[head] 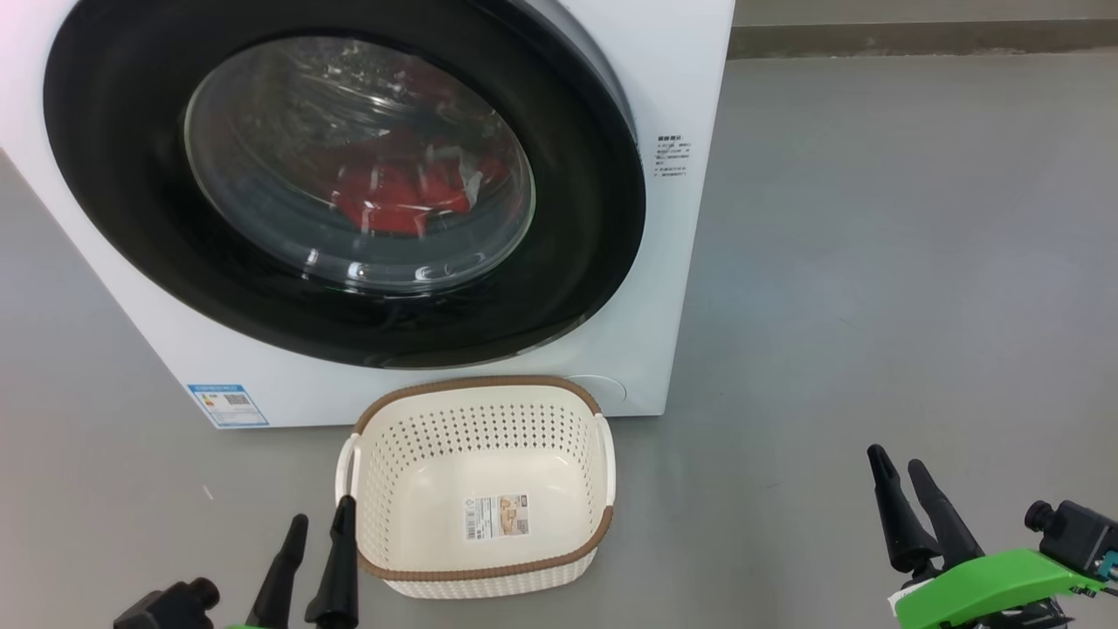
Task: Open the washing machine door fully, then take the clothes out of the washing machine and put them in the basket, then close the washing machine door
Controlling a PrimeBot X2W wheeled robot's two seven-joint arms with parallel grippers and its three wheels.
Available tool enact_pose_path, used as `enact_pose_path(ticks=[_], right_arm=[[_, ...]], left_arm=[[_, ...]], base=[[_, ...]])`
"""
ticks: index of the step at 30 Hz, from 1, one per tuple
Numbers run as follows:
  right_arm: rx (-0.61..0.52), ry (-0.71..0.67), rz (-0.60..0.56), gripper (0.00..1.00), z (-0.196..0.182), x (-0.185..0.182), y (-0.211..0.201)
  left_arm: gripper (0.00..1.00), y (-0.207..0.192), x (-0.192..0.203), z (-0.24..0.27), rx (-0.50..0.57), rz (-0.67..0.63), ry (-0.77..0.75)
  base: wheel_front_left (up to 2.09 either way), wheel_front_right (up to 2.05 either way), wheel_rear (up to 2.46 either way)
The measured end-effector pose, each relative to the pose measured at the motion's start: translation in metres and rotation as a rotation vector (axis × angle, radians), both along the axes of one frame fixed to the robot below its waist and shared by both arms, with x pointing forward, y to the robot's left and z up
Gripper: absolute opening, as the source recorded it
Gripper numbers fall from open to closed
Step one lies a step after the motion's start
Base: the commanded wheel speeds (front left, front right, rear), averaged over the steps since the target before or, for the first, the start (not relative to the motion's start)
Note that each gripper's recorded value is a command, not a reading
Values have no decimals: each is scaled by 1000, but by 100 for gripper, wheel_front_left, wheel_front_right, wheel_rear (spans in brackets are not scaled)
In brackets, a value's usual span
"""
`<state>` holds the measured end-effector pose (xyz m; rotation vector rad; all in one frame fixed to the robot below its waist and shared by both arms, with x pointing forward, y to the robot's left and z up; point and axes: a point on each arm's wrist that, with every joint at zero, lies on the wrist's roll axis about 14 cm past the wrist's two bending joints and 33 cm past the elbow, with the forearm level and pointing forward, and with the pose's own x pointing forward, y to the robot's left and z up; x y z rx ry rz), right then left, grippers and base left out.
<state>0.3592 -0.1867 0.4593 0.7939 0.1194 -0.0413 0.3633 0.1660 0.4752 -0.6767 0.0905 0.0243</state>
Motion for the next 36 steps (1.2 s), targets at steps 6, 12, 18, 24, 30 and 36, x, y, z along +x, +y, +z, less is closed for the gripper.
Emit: enact_pose_path(ticks=[6, 12, 18, 24, 30, 36], right_arm=[[-57, -15, 6, 100, 2, -1, 0], [-110, -35, 11, 100, 6, -1, -1], [-164, -56, 16, 100, 10, -1, -1], [-211, -61, 16, 100, 10, -3, -3], [-248, -55, 16, 100, 5, -7, -4], [-298, -49, 24, 100, 1, -8, -5]], left_arm=[[100, 0, -2, 2, 66, -1, -12], [100, -1, -4, 4, 135, -9, -26], [100, -4, -3, 9, 201, -20, -53], [100, -4, -2, 12, 264, -22, -68], [100, -5, -2, 14, 334, -30, -84], [100, -7, 0, 13, 384, -34, -93]], base=[[0, 0, 0], [0, 0, 0], [0, 0, 0], [0, 0, 0], [0, 0, 0], [0, 0, 0]])
